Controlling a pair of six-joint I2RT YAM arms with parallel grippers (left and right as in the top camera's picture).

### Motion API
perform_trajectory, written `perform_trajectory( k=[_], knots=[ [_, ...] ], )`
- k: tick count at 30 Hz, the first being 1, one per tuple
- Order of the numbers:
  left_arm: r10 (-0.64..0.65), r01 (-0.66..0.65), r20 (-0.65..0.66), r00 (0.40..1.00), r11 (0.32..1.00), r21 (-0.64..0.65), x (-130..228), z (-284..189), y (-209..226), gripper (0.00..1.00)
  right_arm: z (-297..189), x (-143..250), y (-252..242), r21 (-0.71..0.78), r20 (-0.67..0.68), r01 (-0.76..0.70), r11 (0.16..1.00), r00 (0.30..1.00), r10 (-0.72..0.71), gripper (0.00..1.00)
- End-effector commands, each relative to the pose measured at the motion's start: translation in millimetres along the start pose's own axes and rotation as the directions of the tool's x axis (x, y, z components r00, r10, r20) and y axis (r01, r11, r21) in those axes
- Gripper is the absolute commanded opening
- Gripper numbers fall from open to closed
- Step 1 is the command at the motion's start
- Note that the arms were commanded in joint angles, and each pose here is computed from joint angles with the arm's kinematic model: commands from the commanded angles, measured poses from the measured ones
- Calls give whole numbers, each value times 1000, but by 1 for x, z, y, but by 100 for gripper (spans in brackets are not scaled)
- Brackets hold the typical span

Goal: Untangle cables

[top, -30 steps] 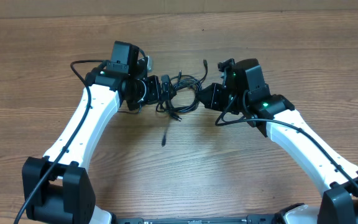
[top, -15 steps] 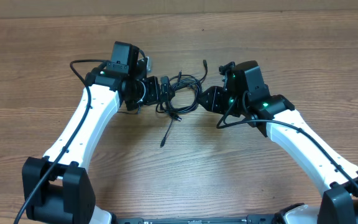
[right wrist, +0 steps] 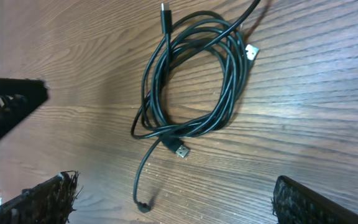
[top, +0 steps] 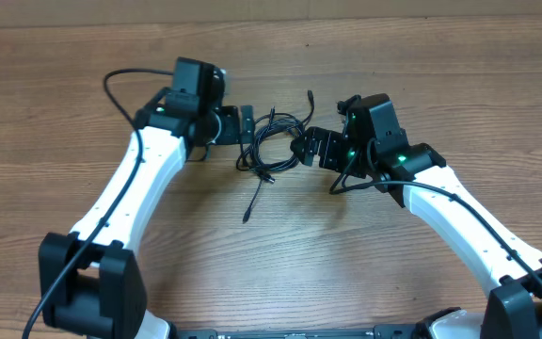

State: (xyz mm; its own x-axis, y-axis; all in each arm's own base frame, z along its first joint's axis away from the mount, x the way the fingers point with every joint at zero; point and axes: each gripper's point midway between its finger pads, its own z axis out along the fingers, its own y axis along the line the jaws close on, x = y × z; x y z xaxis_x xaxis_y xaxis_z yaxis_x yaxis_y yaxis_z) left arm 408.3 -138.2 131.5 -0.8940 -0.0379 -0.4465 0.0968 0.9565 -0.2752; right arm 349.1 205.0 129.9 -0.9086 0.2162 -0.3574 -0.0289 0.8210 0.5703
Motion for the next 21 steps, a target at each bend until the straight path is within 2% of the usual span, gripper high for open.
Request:
perform_trajectory(
  k=[1,11,16,21],
  knots=[
    [163,-163,-25,986,987,-1,5,22,-14,100,-5,-7,-2,23,34,7,1000,999,-7,100],
    [205,-212,-58,977,963,-167,10,72,10,99,-6,-5,-13,77,32,-5,997,999,2,100],
    [207,-211,-41,977,963,-169,6,94,12,99,-7,-4,-23,131,37,-13,991,999,8,100],
    [204,-211,-63,977,969,-129,15,114,10,89,-7,-4,-24,133,40,-13,991,999,8,100]
  ],
)
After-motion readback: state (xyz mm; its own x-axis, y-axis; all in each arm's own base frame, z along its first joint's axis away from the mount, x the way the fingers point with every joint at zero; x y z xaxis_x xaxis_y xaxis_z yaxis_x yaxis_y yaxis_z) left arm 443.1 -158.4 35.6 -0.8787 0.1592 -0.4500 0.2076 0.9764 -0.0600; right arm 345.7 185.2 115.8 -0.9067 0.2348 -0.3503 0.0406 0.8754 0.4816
